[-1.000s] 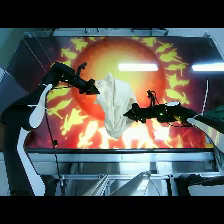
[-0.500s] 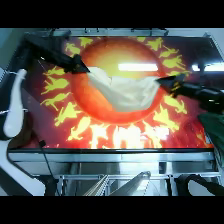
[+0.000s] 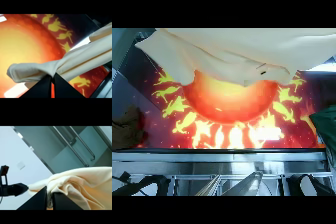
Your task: Fold the shirts.
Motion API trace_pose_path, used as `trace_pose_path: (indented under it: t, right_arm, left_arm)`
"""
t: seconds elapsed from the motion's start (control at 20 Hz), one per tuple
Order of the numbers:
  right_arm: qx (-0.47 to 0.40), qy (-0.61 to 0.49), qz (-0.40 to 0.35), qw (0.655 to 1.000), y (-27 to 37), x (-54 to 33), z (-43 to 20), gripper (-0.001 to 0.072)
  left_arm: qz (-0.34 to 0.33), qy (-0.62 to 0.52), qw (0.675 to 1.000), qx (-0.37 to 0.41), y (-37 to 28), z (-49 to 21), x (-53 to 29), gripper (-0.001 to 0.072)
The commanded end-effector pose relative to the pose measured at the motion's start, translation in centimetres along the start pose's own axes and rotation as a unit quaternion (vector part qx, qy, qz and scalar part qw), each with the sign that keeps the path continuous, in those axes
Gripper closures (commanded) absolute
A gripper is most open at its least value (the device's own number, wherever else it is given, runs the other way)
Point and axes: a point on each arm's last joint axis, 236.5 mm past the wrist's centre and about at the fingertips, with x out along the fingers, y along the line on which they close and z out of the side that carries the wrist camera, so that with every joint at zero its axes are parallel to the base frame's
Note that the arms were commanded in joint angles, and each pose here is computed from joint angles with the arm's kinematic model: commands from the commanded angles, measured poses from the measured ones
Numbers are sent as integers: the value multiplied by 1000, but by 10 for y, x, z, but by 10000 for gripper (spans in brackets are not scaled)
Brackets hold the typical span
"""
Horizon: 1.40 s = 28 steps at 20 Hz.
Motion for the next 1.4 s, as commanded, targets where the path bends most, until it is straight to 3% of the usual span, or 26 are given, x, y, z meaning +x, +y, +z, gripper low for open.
trace_pose_path:
  t: [0.0,0.2,0.4,0.45,0.5,0.55,0.65,0.8,0.9,1.1,1.35]
  right_arm:
    - [-20,81,-63,994,-18,4,-40,686]
    - [25,197,-162,967,-111,4,-114,686]
    - [116,276,-243,923,-222,-4,-203,676]
    - [134,293,-256,911,-248,-7,-222,442]
    - [152,308,-261,902,-268,-10,-237,119]
    - [173,317,-267,893,-286,-14,-246,92]
    - [202,318,-268,886,-309,-25,-241,257]
    - [216,278,-292,889,-332,-58,-203,258]
    - [218,278,-335,874,-349,-92,-197,257]
    - [246,323,-388,827,-366,-131,-226,258]
    - [309,345,-387,797,-375,-140,-271,258]
  left_arm:
    - [-17,28,999,13,-24,-18,-6,690]
    - [-24,146,986,-77,18,-101,54,690]
    - [-27,265,945,-191,78,-221,127,689]
    - [-22,275,936,-219,94,-241,140,581]
    - [-17,284,927,-245,109,-258,148,258]
    - [-13,293,917,-271,126,-272,152,-13]
    - [-27,319,897,-304,145,-286,143,-13]
    - [-37,341,868,-360,160,-298,118,-13]
    - [-36,341,860,-379,157,-311,117,-13]
    - [-52,343,852,-391,127,-345,151,-12]
    - [-83,359,855,-366,85,-365,208,-12]
